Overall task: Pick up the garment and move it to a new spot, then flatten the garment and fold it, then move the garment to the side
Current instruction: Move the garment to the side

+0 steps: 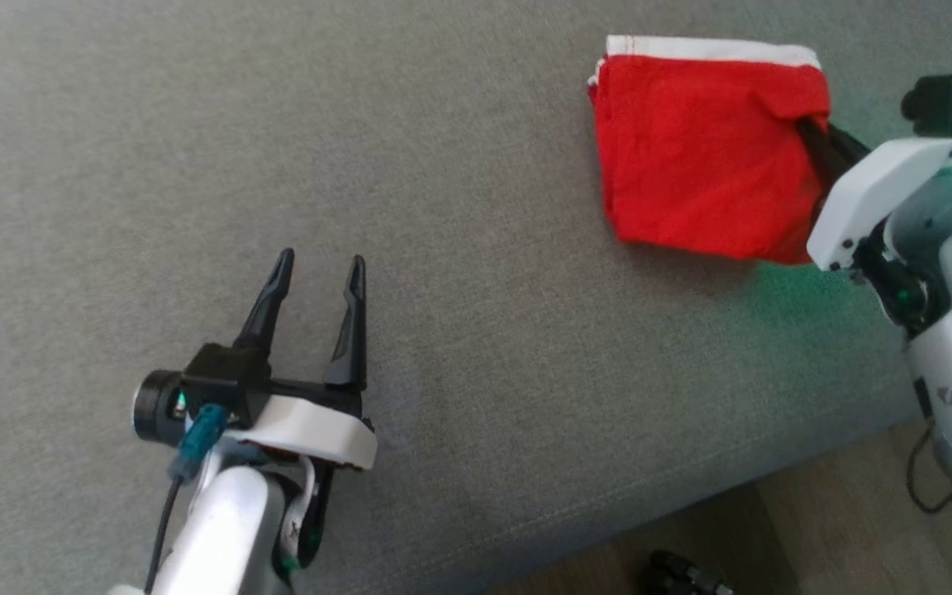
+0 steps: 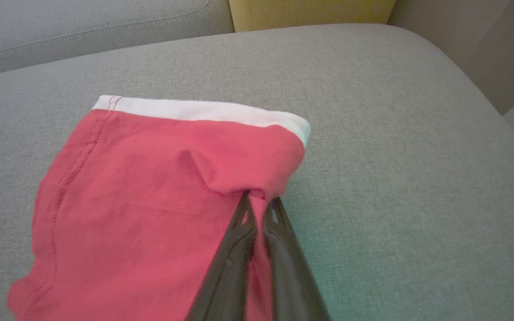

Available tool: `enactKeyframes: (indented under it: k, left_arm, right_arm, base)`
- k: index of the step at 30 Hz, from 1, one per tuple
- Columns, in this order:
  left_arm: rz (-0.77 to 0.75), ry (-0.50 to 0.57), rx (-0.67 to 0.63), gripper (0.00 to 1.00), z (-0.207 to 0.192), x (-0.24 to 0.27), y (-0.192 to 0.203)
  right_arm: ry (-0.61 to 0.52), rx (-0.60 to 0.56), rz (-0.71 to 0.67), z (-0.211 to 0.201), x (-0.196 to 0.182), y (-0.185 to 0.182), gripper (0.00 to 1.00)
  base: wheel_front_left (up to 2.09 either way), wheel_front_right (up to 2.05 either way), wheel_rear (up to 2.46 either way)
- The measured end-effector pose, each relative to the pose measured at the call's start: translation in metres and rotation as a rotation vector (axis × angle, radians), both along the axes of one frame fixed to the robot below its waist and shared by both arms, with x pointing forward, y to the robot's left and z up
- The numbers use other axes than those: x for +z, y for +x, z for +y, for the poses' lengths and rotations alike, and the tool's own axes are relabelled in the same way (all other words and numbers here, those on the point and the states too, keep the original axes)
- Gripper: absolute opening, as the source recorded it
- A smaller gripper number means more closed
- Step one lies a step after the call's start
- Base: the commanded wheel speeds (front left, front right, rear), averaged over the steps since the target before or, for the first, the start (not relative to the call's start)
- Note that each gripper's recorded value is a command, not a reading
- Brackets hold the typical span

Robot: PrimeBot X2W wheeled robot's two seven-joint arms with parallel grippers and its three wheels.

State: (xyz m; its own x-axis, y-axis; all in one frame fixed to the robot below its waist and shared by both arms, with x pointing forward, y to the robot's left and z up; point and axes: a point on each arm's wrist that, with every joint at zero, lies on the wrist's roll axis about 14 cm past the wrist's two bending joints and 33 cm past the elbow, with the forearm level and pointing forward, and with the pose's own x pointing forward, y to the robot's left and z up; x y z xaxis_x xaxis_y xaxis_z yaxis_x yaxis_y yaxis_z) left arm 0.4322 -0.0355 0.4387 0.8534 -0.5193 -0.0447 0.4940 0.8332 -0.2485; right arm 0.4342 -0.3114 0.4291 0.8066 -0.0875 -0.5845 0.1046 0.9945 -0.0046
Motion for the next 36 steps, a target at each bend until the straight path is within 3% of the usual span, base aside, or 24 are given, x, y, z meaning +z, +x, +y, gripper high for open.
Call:
enactKeyframes:
  k: [5, 19, 36]
  left_arm:
    - [0.001, 0.000, -0.001, 1.00, 0.002, -0.006, 0.009]
    - [-0.029, 0.020, 0.148, 1.00, 0.051, 0.000, 0.026]
    - [-0.039, 0.013, 0.201, 1.00, 0.066, 0.002, 0.032]
  right_arm:
    - [-0.081, 0.005, 0.007, -0.013, -0.001, 0.015, 0.00]
    - [-0.354, 0.005, 0.045, -0.074, 0.022, 0.070, 0.00]
    - [-0.487, -0.013, 0.066, -0.104, 0.035, 0.087, 0.00]
  base:
    - [0.00, 0.00, 0.00]
    - [0.00, 0.00, 0.00]
    - [0.00, 0.00, 0.00]
